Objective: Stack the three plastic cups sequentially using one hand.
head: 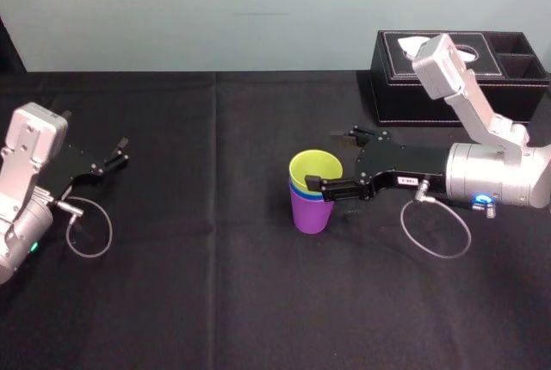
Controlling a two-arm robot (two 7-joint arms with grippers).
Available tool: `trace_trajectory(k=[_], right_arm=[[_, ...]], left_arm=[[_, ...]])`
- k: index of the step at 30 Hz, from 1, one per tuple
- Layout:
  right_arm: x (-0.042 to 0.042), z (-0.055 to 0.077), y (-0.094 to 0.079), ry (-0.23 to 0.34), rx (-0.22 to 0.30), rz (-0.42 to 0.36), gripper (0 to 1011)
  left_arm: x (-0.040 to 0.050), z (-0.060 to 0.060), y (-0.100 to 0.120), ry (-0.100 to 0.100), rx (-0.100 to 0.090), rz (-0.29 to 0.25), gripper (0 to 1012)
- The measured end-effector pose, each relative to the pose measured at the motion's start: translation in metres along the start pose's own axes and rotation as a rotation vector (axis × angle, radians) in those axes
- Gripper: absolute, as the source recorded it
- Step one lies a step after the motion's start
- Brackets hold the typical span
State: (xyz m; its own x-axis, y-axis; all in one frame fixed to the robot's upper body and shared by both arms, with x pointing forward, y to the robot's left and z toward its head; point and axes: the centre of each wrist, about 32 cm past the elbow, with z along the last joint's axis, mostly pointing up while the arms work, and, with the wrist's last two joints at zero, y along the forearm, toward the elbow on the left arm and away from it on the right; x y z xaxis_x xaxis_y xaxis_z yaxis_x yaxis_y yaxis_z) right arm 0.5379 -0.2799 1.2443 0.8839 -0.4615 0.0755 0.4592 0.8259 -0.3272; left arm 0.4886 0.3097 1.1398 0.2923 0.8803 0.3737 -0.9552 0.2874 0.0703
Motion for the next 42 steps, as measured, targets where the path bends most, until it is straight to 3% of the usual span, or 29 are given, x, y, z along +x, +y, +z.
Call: trace_trajectory(k=[26, 36, 42], right_arm=[[-0.0010, 0.000, -0.001, -0.006, -0.003, -0.010, 1000], [0.0023, 0.002, -0.028, 0.011, 0.042, -0.106, 1000], [0.0061, -0.004, -0.045, 0.028, 0.048, -0.171, 1000]], left_arm=[[0.0000, 0.000, 0.000, 0.000, 0.000, 0.000, 1012], [0.0000, 0.000, 0.000, 0.000, 0.000, 0.000, 1011], [0.0000, 0.000, 0.000, 0.000, 0.000, 0.000, 1011]])
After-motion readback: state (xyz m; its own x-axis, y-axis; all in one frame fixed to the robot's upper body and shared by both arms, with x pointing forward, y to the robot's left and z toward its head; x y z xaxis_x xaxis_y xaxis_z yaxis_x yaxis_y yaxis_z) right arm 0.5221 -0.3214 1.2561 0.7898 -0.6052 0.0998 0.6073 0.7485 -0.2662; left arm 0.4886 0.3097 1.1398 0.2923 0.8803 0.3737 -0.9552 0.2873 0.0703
